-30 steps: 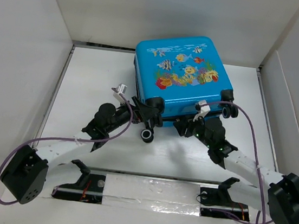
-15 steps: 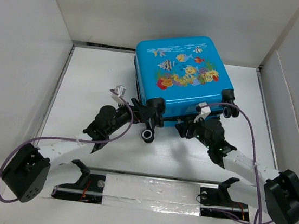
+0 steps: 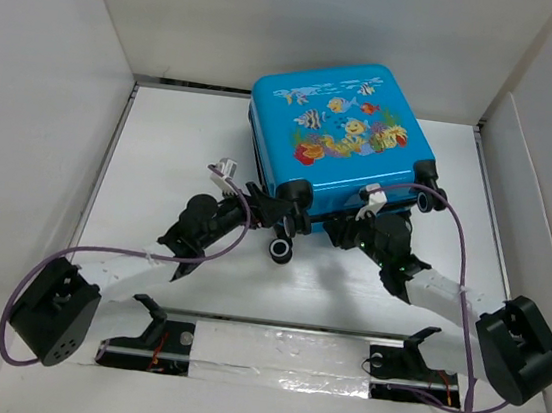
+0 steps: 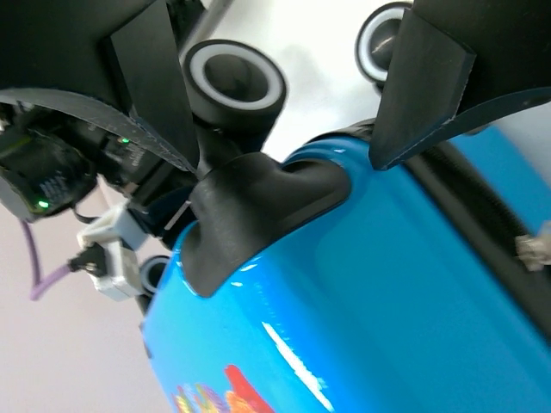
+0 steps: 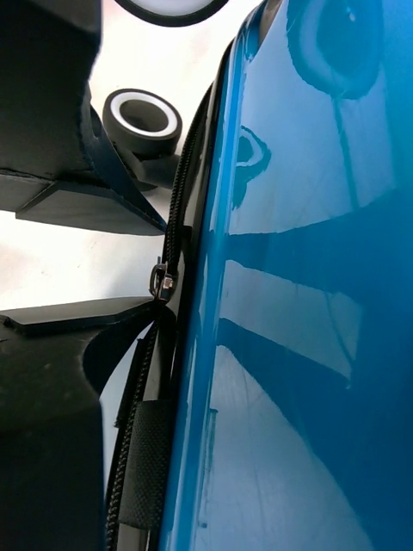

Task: Pack the luggage

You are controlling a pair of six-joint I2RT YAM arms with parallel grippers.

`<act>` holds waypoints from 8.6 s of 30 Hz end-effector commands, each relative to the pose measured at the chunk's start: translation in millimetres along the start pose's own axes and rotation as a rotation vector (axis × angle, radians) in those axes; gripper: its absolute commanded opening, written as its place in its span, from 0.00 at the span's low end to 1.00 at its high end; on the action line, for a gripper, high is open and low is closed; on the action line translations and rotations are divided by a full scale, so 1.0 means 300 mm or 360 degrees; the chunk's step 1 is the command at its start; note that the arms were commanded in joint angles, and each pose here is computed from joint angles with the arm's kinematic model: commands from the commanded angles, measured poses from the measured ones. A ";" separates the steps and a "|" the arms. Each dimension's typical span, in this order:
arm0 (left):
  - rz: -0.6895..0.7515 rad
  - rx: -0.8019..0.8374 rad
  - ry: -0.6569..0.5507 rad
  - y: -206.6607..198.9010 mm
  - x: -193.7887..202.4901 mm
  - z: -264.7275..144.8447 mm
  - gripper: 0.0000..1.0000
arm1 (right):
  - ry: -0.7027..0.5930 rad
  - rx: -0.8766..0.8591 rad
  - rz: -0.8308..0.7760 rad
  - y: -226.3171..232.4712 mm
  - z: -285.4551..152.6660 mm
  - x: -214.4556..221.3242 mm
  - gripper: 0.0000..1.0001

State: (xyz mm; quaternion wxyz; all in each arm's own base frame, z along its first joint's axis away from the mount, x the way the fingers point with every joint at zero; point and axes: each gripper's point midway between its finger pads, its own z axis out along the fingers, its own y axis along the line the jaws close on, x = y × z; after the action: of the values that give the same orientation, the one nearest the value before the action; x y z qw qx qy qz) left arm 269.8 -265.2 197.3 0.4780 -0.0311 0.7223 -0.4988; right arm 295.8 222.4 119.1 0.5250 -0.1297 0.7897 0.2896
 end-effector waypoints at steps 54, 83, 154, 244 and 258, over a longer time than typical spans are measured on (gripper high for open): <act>0.0120 0.0180 -0.0056 -0.279 0.015 0.145 0.47 | -0.0216 -0.0086 -0.0079 0.221 -0.074 -0.066 0.00; 0.0027 0.0286 0.0010 -0.329 0.036 0.144 0.47 | -0.0174 0.0052 -0.0025 0.192 -0.162 -0.069 0.00; 0.0078 0.0137 0.0282 -0.182 0.226 0.088 0.75 | -0.0215 0.0058 0.0057 -0.101 -0.146 -0.087 0.51; 0.0237 -0.0175 -0.0047 0.006 0.219 -0.123 0.00 | -0.0223 0.0061 0.0067 0.333 -0.320 -0.169 0.01; 0.0242 -0.0058 -0.0213 -0.082 0.248 0.095 0.35 | -0.0243 0.0007 0.0062 0.372 -0.330 -0.288 0.55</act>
State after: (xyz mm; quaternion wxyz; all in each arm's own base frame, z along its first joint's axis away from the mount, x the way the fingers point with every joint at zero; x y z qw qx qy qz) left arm 225.3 -320.2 112.8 0.5148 0.0142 0.7610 -0.3945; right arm 200.0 240.6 243.2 0.5723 -0.0811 0.7615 0.2932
